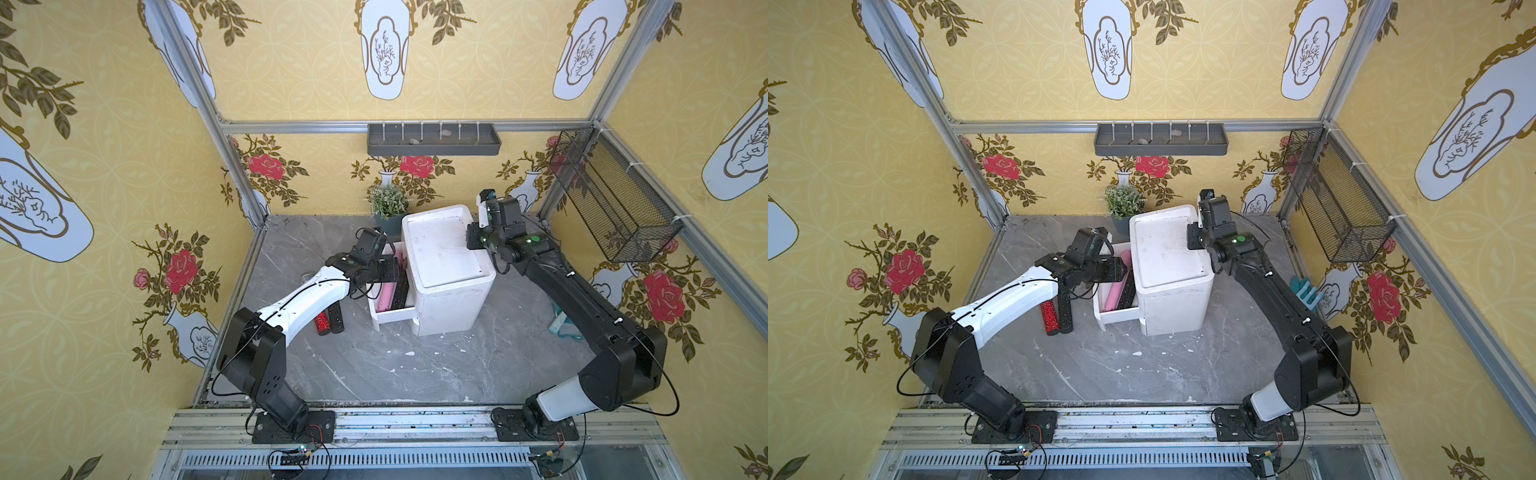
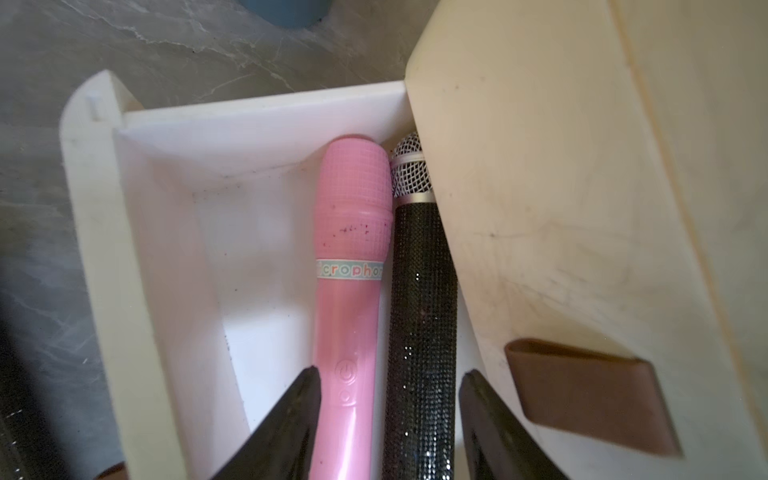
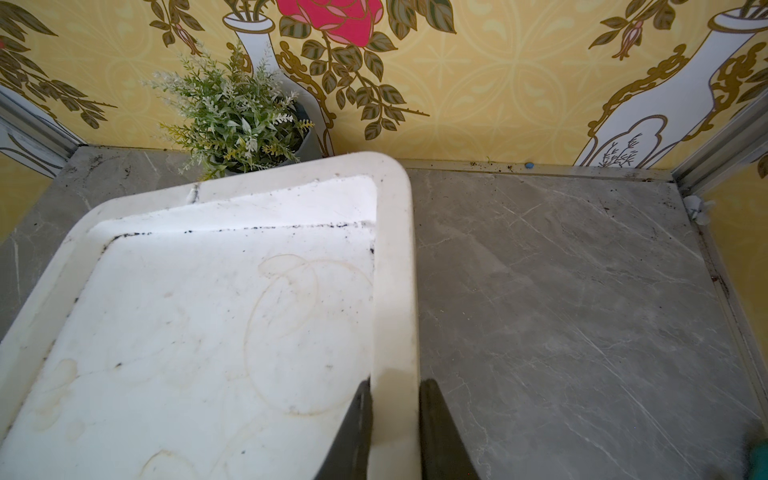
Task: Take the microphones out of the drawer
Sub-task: Pick up the microphone from the drawer.
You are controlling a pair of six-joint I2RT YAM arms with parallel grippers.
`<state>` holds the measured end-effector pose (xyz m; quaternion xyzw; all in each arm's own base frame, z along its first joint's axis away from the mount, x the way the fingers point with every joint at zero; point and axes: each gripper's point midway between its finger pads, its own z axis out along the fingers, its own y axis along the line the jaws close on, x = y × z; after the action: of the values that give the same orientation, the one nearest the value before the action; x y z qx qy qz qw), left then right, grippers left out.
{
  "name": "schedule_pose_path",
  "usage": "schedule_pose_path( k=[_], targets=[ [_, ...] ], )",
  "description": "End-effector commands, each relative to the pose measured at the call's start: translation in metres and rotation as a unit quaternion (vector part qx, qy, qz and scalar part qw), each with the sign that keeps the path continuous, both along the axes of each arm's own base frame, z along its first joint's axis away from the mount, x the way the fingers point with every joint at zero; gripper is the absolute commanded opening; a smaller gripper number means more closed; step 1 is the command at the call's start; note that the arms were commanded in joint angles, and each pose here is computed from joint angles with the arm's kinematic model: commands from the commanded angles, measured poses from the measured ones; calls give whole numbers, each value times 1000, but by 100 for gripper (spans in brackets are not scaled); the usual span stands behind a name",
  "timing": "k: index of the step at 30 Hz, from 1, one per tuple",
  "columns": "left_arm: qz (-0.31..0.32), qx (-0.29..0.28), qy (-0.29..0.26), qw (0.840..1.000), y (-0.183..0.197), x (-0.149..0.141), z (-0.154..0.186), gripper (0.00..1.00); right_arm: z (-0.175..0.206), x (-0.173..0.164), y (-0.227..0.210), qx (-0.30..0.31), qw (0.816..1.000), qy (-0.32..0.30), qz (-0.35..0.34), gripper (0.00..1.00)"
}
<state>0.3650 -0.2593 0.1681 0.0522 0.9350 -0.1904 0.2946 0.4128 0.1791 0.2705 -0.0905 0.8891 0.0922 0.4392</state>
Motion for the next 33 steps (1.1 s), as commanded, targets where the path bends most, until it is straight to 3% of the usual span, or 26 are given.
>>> schedule_pose_path(
  k=[1, 23, 33],
  targets=[
    [10, 63, 0, 998, 16, 1, -12, 58, -35, -21, -6, -19, 997, 75, 2, 16],
    [-13, 108, 30, 994, 3, 8, -44, 53, -37, -23, -5, -17, 997, 78, 2, 16],
    [-9, 157, 42, 987, 6, 6, -58, 52, -38, -24, -6, -16, 997, 79, 2, 16]
  ],
)
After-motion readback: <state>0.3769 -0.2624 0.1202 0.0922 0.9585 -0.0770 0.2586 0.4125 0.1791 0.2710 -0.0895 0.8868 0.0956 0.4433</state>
